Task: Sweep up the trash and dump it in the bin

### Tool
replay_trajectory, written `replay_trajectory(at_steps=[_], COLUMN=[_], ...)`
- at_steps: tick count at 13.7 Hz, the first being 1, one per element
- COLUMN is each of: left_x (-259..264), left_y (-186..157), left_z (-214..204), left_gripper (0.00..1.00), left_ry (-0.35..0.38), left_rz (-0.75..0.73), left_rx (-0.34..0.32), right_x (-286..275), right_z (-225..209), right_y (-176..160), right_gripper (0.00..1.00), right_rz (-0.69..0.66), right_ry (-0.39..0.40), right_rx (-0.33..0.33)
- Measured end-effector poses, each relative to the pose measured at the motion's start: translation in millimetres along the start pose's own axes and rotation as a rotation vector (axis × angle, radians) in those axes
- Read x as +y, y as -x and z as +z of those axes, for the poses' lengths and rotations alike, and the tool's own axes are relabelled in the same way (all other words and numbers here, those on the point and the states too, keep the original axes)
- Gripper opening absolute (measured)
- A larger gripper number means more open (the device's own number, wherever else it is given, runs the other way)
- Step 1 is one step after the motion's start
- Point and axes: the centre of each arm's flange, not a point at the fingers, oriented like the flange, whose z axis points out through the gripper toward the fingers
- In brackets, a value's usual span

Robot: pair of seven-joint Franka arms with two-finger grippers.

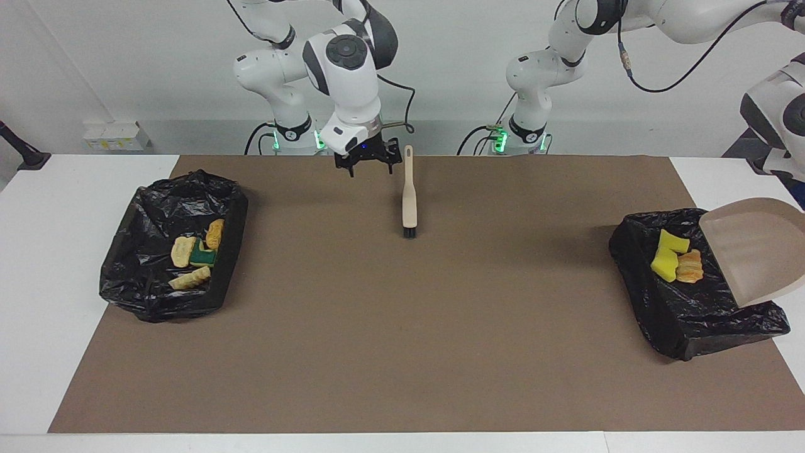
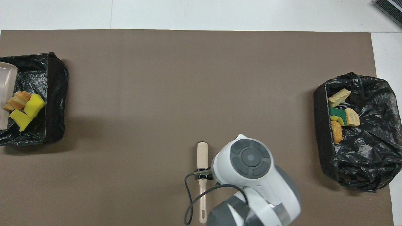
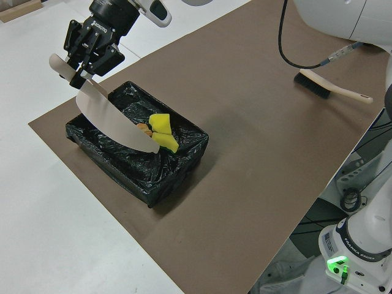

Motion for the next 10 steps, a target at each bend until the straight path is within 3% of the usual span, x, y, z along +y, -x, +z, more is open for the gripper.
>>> replay_trajectory(at_steps=[4,8,10], left_x=[19,18,18], left_y=[15,-38,-64], left_z=[-22,-59,-81], left_gripper=[0.32,0.32,0.32], left_ry=[-0.030,-0.036,-0.006], left_rz=[-0.038,-0.055,-0.085], left_rx=[-0.072,-0.051,0.004], right_x=[97,182,207], right_z=[-49,-96,-119], right_y=[-40,-58,-57], right_gripper=[1.00,1.00,1.00], right_rz=[0.105,0.114,0.139], right_ry=[-0.009,0.031,0.053], right_rx=[0.091,0.165,0.175])
